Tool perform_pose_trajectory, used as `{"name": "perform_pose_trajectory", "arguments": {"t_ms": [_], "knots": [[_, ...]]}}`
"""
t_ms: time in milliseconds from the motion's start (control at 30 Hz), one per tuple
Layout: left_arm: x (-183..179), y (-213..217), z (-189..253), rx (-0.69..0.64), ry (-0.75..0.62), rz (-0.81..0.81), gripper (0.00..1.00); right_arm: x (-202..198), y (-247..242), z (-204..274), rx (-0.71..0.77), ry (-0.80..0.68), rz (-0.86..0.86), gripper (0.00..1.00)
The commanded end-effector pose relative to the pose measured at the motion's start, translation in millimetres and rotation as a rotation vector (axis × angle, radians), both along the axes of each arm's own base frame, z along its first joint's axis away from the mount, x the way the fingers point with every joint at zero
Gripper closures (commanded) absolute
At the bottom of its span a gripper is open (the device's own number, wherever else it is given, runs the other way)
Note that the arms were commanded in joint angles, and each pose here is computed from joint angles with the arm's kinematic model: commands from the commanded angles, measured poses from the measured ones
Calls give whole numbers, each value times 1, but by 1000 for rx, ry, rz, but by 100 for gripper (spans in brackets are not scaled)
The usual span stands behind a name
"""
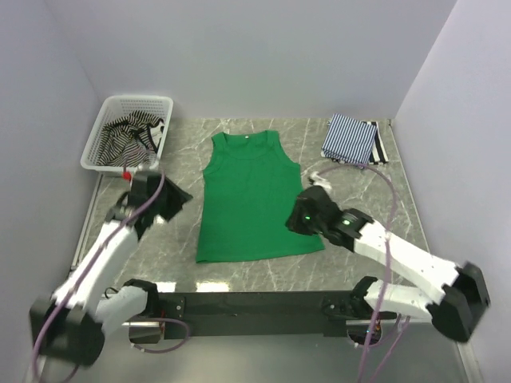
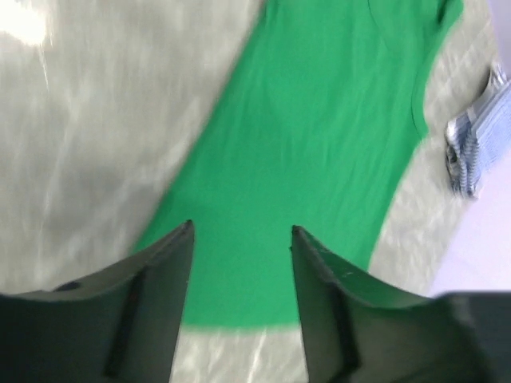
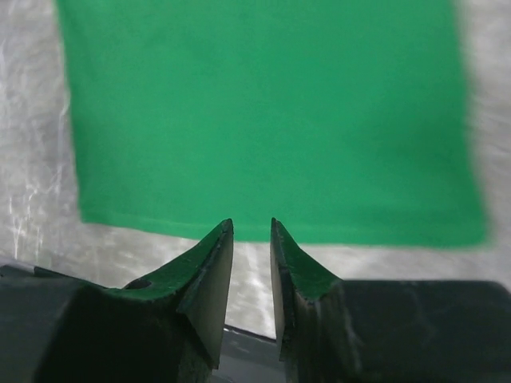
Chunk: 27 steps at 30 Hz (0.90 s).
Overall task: Fold and stack the tank tops
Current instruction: Flatten the tank top out
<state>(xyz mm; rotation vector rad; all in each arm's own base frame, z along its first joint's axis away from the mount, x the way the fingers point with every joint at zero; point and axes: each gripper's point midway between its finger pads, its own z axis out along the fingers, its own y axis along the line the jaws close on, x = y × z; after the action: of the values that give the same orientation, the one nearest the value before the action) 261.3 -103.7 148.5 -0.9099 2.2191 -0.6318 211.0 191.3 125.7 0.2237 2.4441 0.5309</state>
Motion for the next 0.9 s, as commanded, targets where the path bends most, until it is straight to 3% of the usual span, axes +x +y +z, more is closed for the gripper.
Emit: {"name": "perform_pose_trajectory", "arguments": {"t_ms": [0,100,300,567,867], "knots": [[81,4,35,79,-163,-82,45,22,53,29,11,-108,43,68],[135,1,41,166,-179,-142,48,31,104,37,-5,-128,122,70],[194,-29,8,202,-86,-387,47,18,212,34,-27,-139,313,72],[203,-32,-47,280,68,-586,43,-24,297,1,-77,-111,481,70],[200,-36,-72,249,100,-602,43,-52,311,-47,-158,-60,528,69]]}}
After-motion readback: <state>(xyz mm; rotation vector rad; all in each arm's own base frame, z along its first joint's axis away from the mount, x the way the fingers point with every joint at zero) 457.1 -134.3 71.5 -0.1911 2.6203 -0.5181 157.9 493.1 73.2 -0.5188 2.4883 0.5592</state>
